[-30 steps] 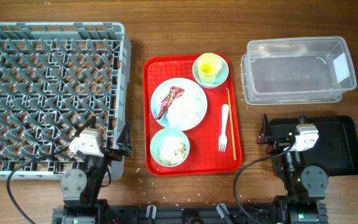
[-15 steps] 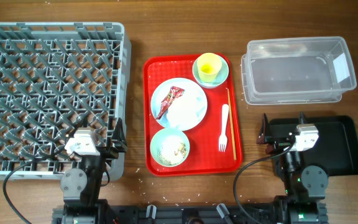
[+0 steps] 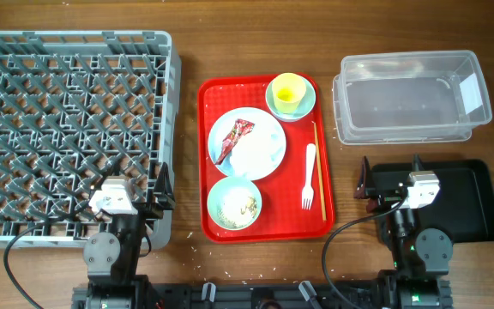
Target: Sort waste into correct bins and load items into the dishwasher rack
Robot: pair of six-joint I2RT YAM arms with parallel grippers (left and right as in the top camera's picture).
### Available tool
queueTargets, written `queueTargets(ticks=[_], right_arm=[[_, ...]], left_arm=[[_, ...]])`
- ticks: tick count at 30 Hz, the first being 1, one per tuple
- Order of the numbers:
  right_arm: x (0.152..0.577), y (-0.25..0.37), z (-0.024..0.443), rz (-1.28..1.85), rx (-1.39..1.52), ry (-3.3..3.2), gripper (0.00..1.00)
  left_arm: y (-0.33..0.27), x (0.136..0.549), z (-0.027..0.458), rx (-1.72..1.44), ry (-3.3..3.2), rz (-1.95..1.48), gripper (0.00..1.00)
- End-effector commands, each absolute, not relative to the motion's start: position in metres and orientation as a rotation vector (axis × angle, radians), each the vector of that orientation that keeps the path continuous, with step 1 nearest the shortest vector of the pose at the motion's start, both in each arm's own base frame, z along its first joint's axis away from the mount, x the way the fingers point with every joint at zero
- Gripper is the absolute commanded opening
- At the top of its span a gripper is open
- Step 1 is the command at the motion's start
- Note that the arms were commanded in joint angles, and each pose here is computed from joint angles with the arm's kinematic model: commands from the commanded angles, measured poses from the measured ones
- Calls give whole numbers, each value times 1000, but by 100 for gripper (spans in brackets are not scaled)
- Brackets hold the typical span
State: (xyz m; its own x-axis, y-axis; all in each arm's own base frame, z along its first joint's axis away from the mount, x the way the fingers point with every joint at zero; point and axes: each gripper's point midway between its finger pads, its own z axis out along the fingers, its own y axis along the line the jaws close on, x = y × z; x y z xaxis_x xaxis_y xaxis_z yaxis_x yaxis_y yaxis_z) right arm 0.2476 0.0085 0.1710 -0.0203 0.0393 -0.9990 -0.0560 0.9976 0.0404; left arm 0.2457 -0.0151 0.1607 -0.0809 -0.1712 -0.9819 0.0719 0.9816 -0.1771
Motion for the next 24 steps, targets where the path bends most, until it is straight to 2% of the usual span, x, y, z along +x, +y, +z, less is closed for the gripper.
queueTargets(ticks=[1,13,16,22,24], right_arm=[[248,7,171,57,-14,1589,100],[248,11,173,104,-5,1582,100],[244,36,176,431,91,1583,100],[213,103,179,1759,938,1635,100],[209,107,181,1924,1119,1606,100]], left_arm=[[-12,246,158,-71,1642,-171,100],[-12,246,158,-71,1642,-171,100],[-12,246,158,-71,1642,-171,100],[-12,246,158,-71,1642,-171,100],[-12,246,158,-71,1642,-171,100]])
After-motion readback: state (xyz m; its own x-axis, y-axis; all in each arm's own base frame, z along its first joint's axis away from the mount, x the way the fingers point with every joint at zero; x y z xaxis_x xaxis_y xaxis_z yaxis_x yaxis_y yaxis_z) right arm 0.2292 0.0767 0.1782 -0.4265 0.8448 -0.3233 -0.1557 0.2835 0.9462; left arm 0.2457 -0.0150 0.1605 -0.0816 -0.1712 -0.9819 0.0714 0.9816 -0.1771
